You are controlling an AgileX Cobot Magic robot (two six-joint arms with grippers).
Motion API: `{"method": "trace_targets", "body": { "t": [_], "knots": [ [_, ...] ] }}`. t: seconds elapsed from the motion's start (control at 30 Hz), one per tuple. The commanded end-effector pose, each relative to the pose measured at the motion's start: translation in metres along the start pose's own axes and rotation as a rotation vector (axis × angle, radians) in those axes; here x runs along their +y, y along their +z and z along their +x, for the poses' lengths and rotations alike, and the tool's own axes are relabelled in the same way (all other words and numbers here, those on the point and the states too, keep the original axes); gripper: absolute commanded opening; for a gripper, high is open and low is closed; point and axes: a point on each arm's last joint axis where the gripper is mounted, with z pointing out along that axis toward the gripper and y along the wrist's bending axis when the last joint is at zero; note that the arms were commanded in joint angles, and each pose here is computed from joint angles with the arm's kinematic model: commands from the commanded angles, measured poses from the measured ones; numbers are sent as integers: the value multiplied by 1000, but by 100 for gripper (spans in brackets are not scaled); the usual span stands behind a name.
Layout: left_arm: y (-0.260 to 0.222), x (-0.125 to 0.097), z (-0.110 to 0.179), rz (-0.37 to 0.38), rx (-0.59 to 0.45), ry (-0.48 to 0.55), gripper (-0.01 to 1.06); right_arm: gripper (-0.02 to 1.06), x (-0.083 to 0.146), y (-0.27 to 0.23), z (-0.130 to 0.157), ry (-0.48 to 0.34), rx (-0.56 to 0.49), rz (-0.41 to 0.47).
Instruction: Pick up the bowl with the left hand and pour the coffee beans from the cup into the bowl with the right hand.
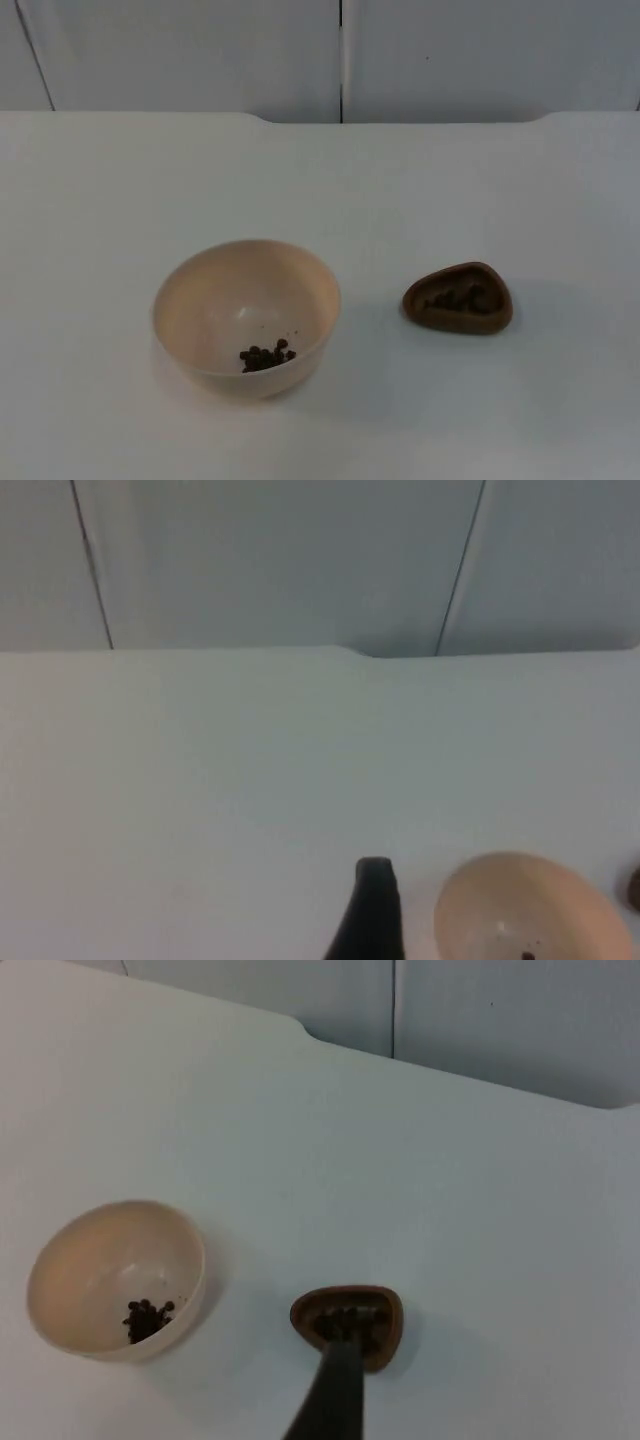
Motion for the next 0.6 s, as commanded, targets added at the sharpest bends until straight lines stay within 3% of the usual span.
{"method": "trace_targets", "body": {
  "t": [0.0,0.2,0.4,0.57],
  "knots": [
    [-4,2,7,6,10,-2,68,74,0,-7,8,-7,-32,0],
    [-23,9,15,10,2,3,68,74,-1,-29,35,-18,-93,-2],
    [-50,7,27,133,-42,90,68,74,-2,-53,66,-22,-185,-9],
    [-64,9,36,183,-72,120,68,74,-2,-64,87,-19,-234,-15]
  ]
}}
